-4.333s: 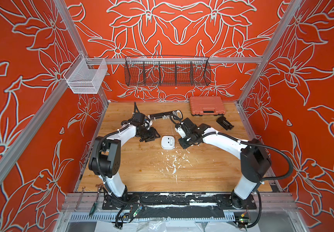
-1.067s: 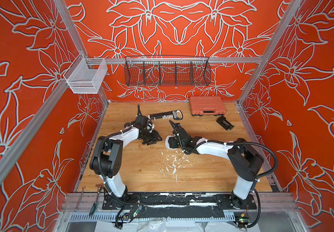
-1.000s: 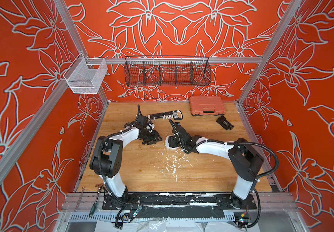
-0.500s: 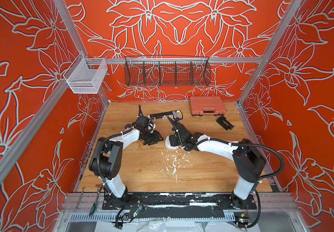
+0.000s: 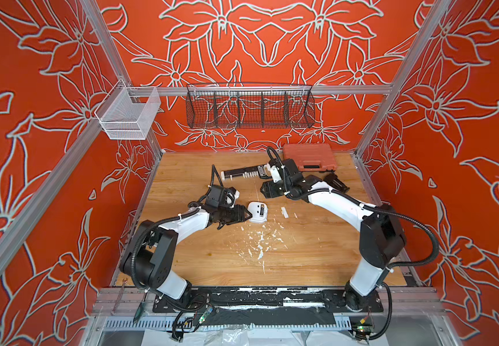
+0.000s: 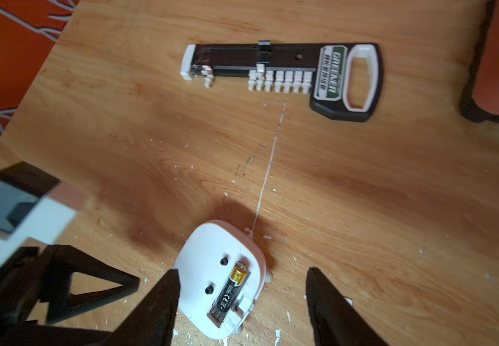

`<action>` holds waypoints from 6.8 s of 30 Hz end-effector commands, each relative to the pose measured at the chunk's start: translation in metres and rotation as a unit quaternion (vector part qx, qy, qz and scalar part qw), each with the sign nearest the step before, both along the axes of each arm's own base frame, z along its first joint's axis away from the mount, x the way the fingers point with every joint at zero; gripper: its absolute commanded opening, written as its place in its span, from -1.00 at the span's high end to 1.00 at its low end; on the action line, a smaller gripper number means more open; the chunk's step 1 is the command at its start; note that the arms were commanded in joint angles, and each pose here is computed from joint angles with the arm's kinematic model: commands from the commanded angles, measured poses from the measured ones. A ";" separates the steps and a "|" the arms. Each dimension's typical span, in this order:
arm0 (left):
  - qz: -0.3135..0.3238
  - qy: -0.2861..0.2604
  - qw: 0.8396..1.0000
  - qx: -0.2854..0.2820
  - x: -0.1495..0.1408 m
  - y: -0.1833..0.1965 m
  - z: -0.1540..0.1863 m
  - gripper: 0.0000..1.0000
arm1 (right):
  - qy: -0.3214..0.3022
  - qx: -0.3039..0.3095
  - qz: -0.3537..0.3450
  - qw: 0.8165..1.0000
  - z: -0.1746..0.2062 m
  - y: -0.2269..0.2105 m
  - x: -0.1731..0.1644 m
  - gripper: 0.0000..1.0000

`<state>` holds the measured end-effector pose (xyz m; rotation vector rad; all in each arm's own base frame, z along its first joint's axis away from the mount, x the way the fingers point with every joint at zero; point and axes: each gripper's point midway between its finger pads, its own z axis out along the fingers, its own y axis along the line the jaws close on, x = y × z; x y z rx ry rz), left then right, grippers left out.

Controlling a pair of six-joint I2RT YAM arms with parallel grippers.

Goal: Insert the battery into the alarm
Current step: Install the battery in the alarm.

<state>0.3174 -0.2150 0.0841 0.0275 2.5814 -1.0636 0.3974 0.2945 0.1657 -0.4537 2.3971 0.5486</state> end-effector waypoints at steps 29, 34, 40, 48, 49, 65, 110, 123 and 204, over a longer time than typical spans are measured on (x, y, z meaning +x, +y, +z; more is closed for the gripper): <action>-0.047 -0.047 0.995 -0.071 0.015 -0.046 -0.006 -0.26 | 0.136 0.081 0.072 0.985 -0.091 0.034 0.004 -0.38; -0.046 -0.054 0.996 -0.055 0.016 -0.041 -0.006 -0.26 | 0.144 0.073 0.054 0.985 -0.098 0.025 -0.001 -0.37; -0.042 -0.054 0.997 -0.048 0.020 -0.036 -0.006 -0.26 | 0.149 0.072 0.033 0.986 -0.100 0.017 -0.007 -0.35; -0.042 -0.052 0.997 -0.042 0.024 -0.035 -0.008 -0.26 | 0.156 0.069 -0.002 0.985 -0.097 0.004 -0.017 -0.35; -0.041 -0.053 0.997 -0.042 0.025 -0.034 -0.008 -0.26 | 0.157 0.071 -0.008 0.985 -0.096 0.002 -0.018 -0.36; -0.024 -0.036 0.999 -0.023 0.025 -0.020 0.002 -0.25 | 0.098 0.031 -0.059 0.993 -0.066 -0.026 -0.019 -0.38; 0.100 0.110 0.989 0.016 0.037 -0.017 -0.028 -0.03 | 0.081 -0.127 0.020 0.988 -0.077 -0.012 -0.040 0.41; 0.094 0.122 0.988 0.019 0.039 -0.020 -0.036 0.03 | 0.103 -0.119 0.019 0.987 -0.088 -0.008 -0.044 0.49; 0.033 0.172 0.984 0.037 0.038 -0.020 -0.063 0.40 | 0.047 -0.134 -0.008 0.990 -0.124 0.004 -0.097 0.75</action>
